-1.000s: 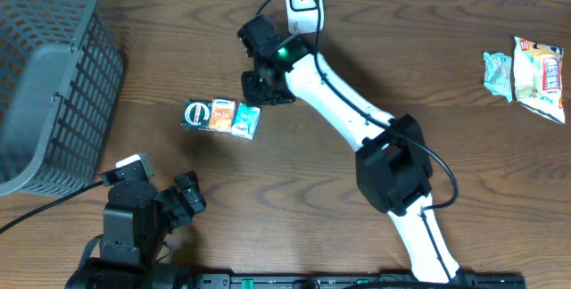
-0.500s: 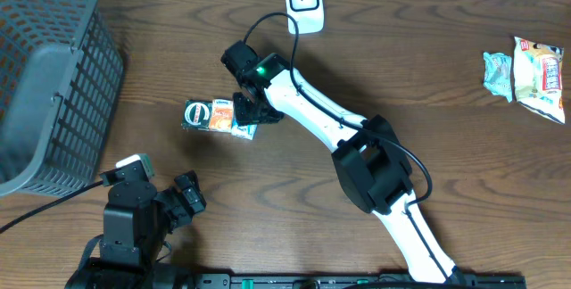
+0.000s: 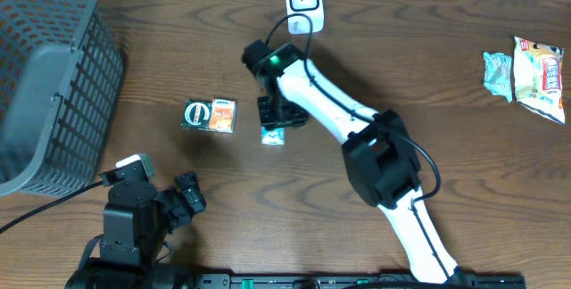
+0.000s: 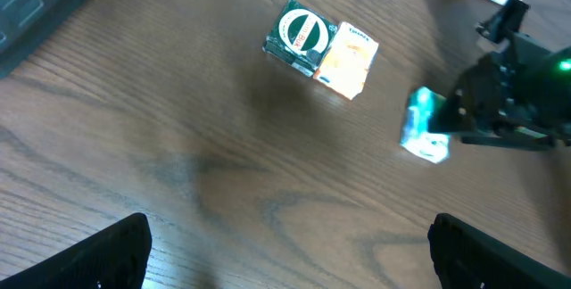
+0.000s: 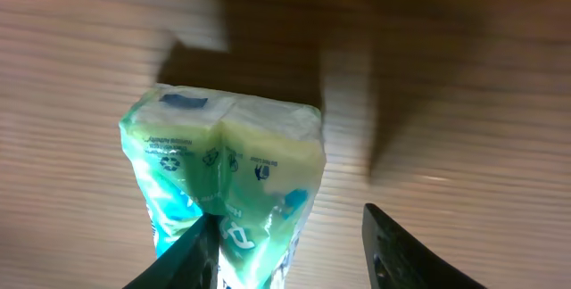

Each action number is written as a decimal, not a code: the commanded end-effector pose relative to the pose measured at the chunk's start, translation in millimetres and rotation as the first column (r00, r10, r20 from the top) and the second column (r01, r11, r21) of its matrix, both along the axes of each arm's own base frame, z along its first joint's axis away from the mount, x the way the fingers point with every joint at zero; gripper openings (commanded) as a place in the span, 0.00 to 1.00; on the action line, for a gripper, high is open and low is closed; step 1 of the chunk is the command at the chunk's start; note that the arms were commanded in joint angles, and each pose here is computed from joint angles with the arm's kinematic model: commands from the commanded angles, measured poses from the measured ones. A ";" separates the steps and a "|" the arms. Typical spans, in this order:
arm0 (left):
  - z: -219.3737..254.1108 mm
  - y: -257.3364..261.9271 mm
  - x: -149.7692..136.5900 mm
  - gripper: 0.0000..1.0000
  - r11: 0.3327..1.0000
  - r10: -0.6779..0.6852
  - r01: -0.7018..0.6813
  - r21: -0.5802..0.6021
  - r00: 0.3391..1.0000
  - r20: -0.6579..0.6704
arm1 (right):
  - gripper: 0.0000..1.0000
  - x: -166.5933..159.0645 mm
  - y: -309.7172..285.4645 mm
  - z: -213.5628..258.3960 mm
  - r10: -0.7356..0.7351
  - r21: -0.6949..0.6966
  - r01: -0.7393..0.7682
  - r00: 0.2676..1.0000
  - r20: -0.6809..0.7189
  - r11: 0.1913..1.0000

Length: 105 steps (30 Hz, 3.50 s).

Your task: Scan the item barcode

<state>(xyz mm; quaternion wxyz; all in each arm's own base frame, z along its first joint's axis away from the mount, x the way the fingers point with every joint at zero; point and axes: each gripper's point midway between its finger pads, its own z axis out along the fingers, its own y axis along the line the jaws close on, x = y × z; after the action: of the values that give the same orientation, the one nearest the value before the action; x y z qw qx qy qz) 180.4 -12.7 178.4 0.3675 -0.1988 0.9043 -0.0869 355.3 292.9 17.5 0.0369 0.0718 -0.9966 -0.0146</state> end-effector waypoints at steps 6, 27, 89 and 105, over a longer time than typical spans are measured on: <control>1.3 0.9 -0.4 0.98 1.000 0.003 -0.003 0.003 1.000 0.005 | 0.52 25.4 -37.1 44.9 0.064 0.035 -0.067 0.996 0.068 0.997; 1.2 0.9 -0.4 0.98 1.000 0.003 -0.003 0.003 1.000 0.005 | 0.57 -3.6 -13.3 -7.9 0.143 0.251 -0.126 0.988 -0.051 0.960; 1.3 0.9 -0.4 0.98 1.000 0.003 -0.003 0.003 1.000 0.005 | 0.01 -3.9 -31.3 -13.2 0.284 0.495 -0.215 0.956 -0.067 0.842; 1.3 0.9 -0.4 0.98 1.000 0.002 -0.002 0.003 1.000 0.005 | 0.01 60.3 -67.1 133.3 0.070 0.981 -0.103 0.993 0.092 0.162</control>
<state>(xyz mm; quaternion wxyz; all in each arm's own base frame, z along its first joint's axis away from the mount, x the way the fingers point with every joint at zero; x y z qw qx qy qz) 180.4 -12.7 178.4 0.3675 -0.1988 0.9043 -0.0869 408.8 220.6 98.9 0.0166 0.1156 -0.8232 -0.5556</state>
